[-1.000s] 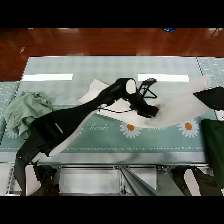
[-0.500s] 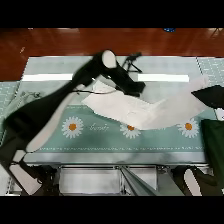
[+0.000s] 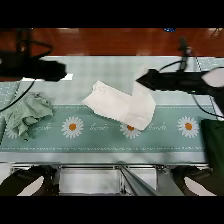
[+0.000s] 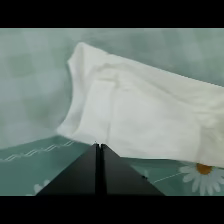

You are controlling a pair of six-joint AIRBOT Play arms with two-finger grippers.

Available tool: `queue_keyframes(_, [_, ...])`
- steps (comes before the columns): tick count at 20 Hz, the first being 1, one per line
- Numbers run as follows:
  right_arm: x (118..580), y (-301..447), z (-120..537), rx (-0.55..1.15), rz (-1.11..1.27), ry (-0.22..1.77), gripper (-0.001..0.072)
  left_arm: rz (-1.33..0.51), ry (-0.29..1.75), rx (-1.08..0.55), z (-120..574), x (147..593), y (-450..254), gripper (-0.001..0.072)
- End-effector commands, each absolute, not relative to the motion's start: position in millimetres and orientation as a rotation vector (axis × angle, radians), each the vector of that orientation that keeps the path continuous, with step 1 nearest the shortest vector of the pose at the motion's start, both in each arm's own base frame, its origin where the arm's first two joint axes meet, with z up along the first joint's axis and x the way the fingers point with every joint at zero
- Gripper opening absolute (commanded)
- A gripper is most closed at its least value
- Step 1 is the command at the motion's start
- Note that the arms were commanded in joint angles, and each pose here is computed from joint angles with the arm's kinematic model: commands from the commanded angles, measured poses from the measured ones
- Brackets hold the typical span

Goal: Fold the shirts.

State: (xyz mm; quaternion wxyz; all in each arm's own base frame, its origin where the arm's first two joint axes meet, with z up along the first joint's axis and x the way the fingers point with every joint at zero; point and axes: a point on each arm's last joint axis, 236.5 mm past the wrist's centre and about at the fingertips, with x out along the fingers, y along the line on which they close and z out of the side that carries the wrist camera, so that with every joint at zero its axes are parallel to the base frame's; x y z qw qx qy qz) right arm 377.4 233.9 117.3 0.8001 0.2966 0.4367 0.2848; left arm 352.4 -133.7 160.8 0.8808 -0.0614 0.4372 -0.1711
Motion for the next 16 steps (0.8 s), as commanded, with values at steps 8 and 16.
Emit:
queue_keyframes(8, [433, 381, 26, 0.702, 0.761, 1.173, 0.0022, -0.129, 0.917, -0.321, 83, 268, -62, 0.0025])
queue_keyframes(16, [431, 399, 8, 0.708, 0.785, 1.204, 0.041, -0.148, 0.867, -0.401, 78, 286, -72, 0.0025])
